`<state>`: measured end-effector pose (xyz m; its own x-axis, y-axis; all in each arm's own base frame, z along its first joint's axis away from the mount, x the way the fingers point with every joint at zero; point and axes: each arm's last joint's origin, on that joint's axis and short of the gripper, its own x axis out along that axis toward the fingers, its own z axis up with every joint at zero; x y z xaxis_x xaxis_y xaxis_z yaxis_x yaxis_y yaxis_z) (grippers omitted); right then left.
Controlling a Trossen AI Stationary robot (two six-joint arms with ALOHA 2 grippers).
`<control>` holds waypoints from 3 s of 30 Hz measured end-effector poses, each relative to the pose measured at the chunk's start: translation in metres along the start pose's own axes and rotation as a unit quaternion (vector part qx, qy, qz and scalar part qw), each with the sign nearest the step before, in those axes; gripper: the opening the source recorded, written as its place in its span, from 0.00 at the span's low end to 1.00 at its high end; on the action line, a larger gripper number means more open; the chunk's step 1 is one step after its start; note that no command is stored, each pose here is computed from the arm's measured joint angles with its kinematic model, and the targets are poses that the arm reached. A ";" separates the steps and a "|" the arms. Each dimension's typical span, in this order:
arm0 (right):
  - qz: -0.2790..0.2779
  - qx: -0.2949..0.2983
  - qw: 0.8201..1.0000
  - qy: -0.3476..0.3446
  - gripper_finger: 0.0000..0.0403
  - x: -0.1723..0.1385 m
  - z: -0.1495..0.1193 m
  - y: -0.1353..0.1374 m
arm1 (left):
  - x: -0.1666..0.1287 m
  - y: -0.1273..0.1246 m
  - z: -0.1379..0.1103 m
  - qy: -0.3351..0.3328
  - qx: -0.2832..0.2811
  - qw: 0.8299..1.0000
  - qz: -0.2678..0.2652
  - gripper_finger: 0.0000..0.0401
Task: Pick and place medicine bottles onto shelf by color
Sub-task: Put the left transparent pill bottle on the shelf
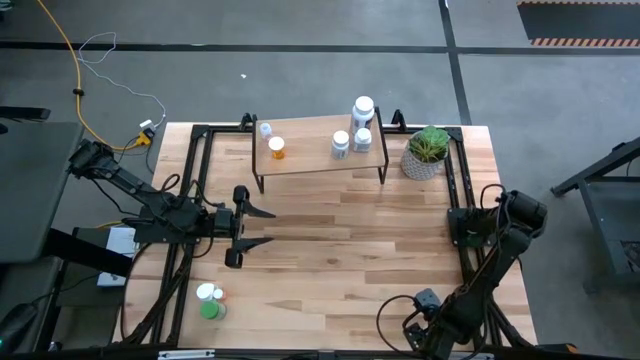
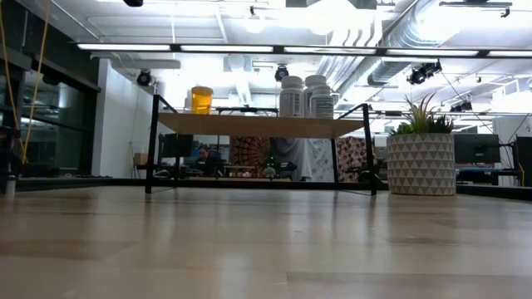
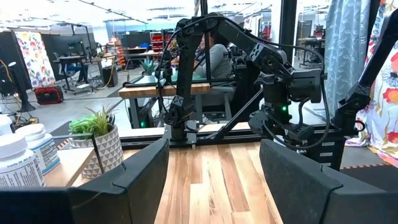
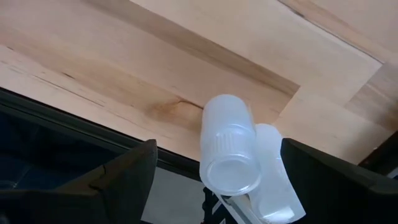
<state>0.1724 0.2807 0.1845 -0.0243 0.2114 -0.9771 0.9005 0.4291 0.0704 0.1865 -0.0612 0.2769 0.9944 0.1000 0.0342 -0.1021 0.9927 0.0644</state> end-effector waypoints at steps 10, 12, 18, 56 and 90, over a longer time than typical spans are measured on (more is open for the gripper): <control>0.000 -0.004 1.000 0.001 0.67 0.000 0.000 0.000 | 0.000 0.000 0.000 0.000 0.000 1.000 0.000 0.61; -0.003 -0.004 1.000 0.005 0.61 0.000 0.000 0.000 | 0.000 0.000 0.000 0.000 0.000 1.000 0.000 0.61; -0.012 -0.012 1.000 0.019 0.43 0.000 -0.001 -0.001 | 0.000 0.000 0.000 0.000 0.000 1.000 0.000 0.61; -0.018 -0.195 0.933 -0.301 0.30 -0.244 0.203 0.051 | 0.000 0.001 0.000 0.001 0.006 1.000 0.011 0.61; -0.012 0.019 0.986 -0.166 0.32 -0.252 0.399 -0.034 | 0.000 0.001 0.000 0.001 0.000 1.000 0.011 0.61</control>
<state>0.3214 -0.1380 0.3483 0.0918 -0.0999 -0.9908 0.9175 0.3951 0.0451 0.1864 -0.0607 0.2769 0.9920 0.1216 0.0341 -0.1236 0.9903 0.0631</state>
